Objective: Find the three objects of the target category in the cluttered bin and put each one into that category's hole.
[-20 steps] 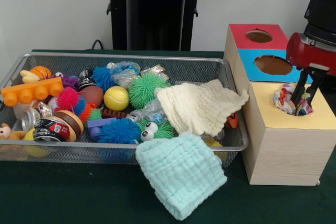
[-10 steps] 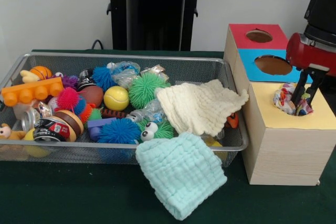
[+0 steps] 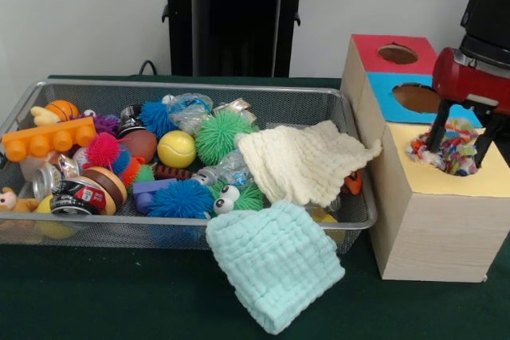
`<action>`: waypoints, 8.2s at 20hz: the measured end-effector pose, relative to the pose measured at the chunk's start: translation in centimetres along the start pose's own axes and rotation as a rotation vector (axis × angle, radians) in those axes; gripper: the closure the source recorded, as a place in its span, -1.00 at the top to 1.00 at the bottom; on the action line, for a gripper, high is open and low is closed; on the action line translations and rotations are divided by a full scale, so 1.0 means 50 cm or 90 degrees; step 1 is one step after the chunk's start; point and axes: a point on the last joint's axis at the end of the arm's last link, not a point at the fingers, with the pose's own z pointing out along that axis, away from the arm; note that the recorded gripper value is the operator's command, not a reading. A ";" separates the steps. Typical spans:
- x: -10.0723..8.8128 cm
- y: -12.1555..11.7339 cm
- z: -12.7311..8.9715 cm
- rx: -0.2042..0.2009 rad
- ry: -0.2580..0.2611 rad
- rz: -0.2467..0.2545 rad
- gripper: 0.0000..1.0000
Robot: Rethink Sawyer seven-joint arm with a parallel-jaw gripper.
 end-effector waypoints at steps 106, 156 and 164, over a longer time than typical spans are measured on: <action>-0.063 -0.081 -0.079 -0.047 -0.037 0.073 -1.00; -0.015 -0.034 0.024 -0.036 -0.103 0.035 -1.00; -0.068 -0.107 -0.049 -0.037 -0.095 0.076 -1.00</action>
